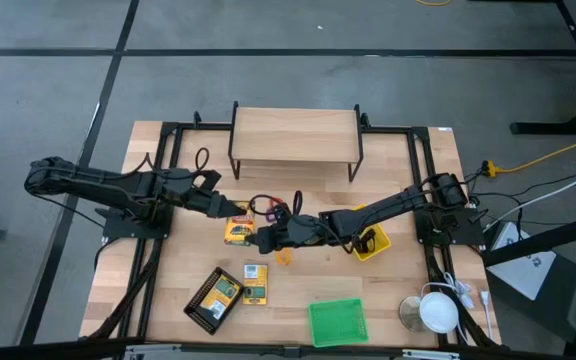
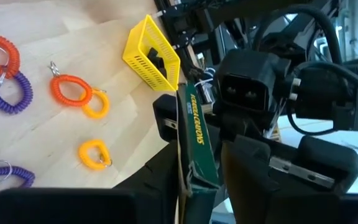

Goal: Pick & Place Office Desk Supplies
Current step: Put the yellow crayon box into the black basket

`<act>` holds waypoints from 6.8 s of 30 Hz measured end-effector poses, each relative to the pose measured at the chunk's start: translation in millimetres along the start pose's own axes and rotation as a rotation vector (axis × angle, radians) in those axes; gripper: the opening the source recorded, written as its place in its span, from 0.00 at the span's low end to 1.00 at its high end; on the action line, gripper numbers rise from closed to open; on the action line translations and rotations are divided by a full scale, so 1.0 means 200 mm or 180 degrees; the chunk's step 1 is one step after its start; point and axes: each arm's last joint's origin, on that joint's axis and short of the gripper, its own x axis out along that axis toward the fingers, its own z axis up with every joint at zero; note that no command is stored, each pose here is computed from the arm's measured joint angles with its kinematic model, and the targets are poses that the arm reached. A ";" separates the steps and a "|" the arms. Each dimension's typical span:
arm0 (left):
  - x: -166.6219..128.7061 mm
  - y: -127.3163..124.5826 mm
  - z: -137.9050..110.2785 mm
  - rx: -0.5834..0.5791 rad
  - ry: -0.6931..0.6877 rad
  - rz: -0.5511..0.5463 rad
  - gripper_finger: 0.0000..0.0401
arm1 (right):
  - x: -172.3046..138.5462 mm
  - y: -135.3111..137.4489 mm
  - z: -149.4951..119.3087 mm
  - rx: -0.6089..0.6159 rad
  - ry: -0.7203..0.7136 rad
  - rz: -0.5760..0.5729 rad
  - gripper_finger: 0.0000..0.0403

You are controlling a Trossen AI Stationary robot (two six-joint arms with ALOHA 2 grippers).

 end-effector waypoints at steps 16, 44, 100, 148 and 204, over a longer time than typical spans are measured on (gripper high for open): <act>0.00 0.00 -0.01 0.0217 0.0149 -0.0065 0.04 | 0.00 0.00 0.00 0.0018 0.0048 0.0019 0.19; -0.08 0.08 -0.21 0.0121 0.1932 0.0341 0.04 | -0.04 -0.01 -0.16 -0.0021 0.0396 -0.0181 0.49; 0.31 0.32 -0.68 -0.0377 0.2259 0.0630 0.05 | -0.04 -0.01 -0.16 -0.0226 0.0566 -0.0138 0.49; 0.27 0.34 -0.72 -0.0394 0.2757 0.1271 0.59 | -0.04 -0.01 -0.15 -0.0373 0.0586 -0.0120 0.49; 0.26 0.07 -0.29 0.0114 0.0986 -0.0465 0.59 | -0.16 0.33 0.24 -0.0834 -0.0460 0.3028 0.49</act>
